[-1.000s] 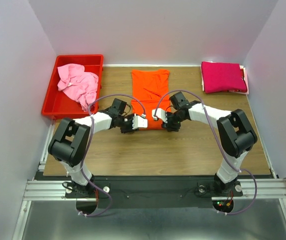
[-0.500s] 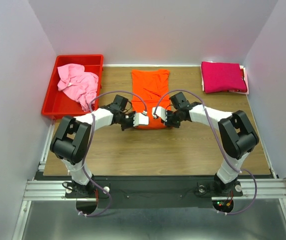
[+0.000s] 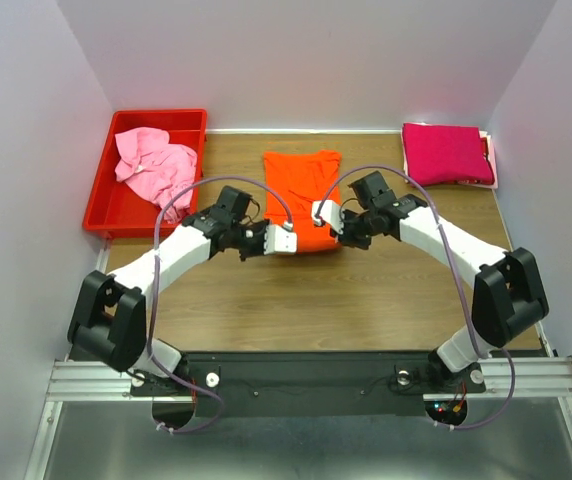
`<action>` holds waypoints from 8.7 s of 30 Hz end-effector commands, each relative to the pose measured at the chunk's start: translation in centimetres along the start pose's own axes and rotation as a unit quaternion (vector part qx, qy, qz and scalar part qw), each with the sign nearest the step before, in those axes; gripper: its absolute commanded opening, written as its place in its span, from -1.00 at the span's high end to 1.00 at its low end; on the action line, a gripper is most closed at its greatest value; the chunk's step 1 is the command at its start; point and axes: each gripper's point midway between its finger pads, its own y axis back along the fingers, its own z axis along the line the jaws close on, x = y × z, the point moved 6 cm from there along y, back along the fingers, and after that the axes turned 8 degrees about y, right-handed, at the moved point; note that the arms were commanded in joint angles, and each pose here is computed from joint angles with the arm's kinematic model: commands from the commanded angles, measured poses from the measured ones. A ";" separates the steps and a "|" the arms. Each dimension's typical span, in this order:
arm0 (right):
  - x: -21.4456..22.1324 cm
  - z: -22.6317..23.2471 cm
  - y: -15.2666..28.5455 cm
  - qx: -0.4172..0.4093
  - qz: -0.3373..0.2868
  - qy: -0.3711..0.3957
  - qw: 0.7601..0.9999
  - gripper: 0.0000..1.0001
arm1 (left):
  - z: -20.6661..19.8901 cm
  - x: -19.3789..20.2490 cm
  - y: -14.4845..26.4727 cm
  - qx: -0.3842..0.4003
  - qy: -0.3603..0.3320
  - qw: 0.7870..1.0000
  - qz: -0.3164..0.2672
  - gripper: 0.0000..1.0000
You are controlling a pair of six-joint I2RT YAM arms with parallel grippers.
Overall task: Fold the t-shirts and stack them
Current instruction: Fold the tshirt
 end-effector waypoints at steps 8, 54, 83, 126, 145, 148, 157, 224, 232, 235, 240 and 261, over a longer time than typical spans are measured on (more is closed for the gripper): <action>-2.3 11.9 5.9 -0.151 0.000 0.027 0.988 0.99 | -11.9 -0.4 3.8 0.172 -0.036 0.984 -0.011 1.00; 7.2 -6.3 -9.0 -0.184 0.013 -0.057 0.981 0.99 | 6.3 5.4 -7.2 0.204 0.152 0.967 0.026 0.99; -5.1 -2.7 -5.1 -0.228 -0.158 -0.351 0.895 0.24 | -5.0 -4.2 -2.2 0.104 0.048 0.992 -0.052 -0.04; 1.3 3.4 -14.1 -0.298 -0.068 -0.421 0.854 0.56 | -1.2 -7.7 -6.4 0.032 -0.040 0.998 -0.034 1.00; 1.6 2.9 -14.6 -0.292 -0.065 -0.415 0.859 0.56 | 1.2 -4.6 -7.8 0.023 -0.027 0.999 -0.005 1.00; 1.6 2.9 -14.6 -0.290 -0.065 -0.414 0.861 0.56 | 1.3 -5.5 -7.1 0.021 -0.028 0.999 -0.015 1.00; 1.6 2.8 -14.6 -0.289 -0.064 -0.412 0.862 0.54 | 1.3 -5.1 -7.0 0.010 -0.041 0.999 -0.010 1.00; 4.8 -12.5 -4.9 0.037 -0.056 -0.418 0.906 -0.06 | 12.7 2.3 -3.8 -0.048 0.341 0.934 -0.090 0.34; -3.2 -12.7 2.9 -0.020 -0.212 -0.425 0.880 -1.00 | 11.1 -4.0 2.6 -0.034 0.401 0.887 -0.228 -0.51; -4.4 -10.4 2.3 -0.114 -0.253 -0.483 0.831 -1.00 | 8.3 -4.6 1.5 0.040 0.432 0.862 -0.261 -0.68; -3.8 -5.9 -0.6 -0.183 -0.264 -0.544 0.775 -1.00 | 3.8 -3.2 -2.2 0.120 0.515 0.809 -0.256 -0.81; -0.7 -10.3 -2.1 -0.110 -0.266 -0.534 0.795 -1.00 | 7.1 0.2 -2.9 0.079 0.568 0.775 -0.265 -0.79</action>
